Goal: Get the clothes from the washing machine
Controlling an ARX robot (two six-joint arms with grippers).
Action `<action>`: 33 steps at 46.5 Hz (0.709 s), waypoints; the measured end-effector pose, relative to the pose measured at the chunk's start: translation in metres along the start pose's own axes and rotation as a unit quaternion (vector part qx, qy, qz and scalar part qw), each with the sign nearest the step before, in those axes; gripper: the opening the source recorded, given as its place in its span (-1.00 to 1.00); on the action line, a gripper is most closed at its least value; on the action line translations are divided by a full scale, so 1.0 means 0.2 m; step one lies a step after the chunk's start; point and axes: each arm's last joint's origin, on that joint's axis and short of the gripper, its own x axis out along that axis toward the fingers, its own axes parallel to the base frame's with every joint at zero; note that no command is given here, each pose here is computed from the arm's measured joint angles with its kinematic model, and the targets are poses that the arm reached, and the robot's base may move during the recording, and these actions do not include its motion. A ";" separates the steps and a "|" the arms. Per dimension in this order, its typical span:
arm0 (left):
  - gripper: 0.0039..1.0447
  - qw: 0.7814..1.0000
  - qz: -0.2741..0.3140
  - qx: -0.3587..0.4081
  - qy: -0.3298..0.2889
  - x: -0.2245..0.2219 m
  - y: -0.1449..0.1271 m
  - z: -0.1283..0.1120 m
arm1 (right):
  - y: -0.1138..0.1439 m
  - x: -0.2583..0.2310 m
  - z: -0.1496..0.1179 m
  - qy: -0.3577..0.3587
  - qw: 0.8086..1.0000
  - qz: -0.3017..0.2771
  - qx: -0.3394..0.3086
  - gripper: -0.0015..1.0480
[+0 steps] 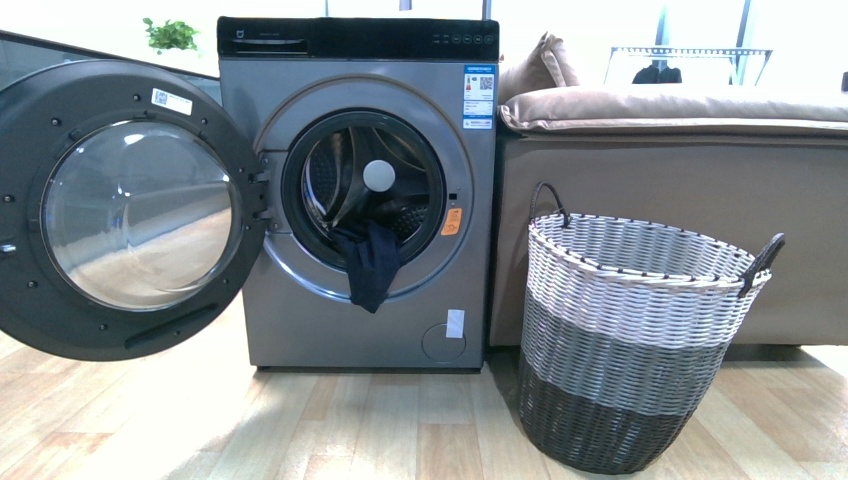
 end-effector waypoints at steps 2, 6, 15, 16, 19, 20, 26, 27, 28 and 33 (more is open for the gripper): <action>0.88 1.000 0.000 0.000 0.000 0.00 0.00 0.00 | 0.00 0.00 0.00 0.000 1.000 0.000 0.000 0.85; 0.88 1.000 0.000 0.000 0.000 0.00 0.00 0.00 | 0.00 0.00 0.00 0.000 1.000 0.000 0.000 0.85; 0.88 1.000 0.000 0.000 0.000 0.00 0.00 0.00 | 0.00 0.00 0.00 0.000 1.000 0.000 0.000 0.85; 0.88 1.000 0.000 0.000 0.000 0.00 0.00 0.00 | 0.00 0.00 0.00 0.000 1.000 0.000 0.000 0.85; 0.88 1.000 0.000 0.000 0.000 0.00 0.00 0.00 | 0.00 0.00 0.00 0.000 1.000 0.000 0.000 0.85; 0.88 1.000 0.000 0.000 0.000 0.00 0.00 0.00 | 0.00 0.00 0.00 0.000 1.000 0.000 0.000 0.85; 0.88 1.000 0.000 0.000 -0.001 0.00 0.00 0.00 | 0.00 0.00 0.00 0.000 1.000 0.000 0.000 0.85; 0.88 1.000 0.000 0.000 0.001 0.00 0.00 0.00 | 0.00 0.00 0.00 0.000 1.000 0.000 0.000 0.85; 0.88 1.000 -0.001 0.000 0.001 0.00 0.00 0.00 | 0.00 0.00 0.00 0.000 1.000 -0.001 0.000 0.85; 0.88 1.000 0.000 0.000 0.000 0.00 0.00 0.00 | 0.00 0.00 0.00 0.000 1.000 -0.001 0.000 0.85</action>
